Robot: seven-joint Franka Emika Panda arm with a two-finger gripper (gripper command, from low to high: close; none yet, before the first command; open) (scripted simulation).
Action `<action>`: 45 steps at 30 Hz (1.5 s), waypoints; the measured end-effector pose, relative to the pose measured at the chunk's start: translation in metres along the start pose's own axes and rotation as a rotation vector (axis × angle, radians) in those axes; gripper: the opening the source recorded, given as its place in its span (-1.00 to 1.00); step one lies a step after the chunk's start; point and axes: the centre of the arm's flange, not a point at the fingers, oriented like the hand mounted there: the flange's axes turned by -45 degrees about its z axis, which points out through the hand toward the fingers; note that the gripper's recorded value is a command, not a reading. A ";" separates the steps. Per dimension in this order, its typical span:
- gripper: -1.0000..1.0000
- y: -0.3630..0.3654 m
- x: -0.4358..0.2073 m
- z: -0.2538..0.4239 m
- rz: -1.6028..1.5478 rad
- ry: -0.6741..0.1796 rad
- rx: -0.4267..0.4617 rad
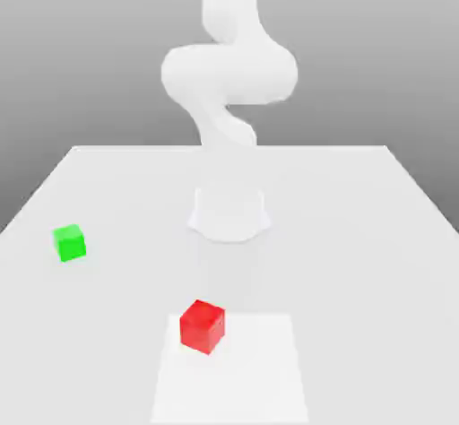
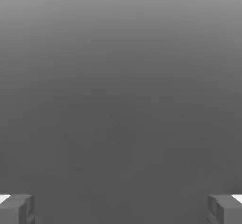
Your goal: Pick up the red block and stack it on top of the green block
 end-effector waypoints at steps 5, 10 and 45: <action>0.00 0.011 -0.047 0.123 0.099 -0.185 -0.045; 0.00 0.027 -0.123 0.223 0.205 -0.368 -0.092; -1.00 0.170 -0.325 0.291 0.883 -0.647 -0.377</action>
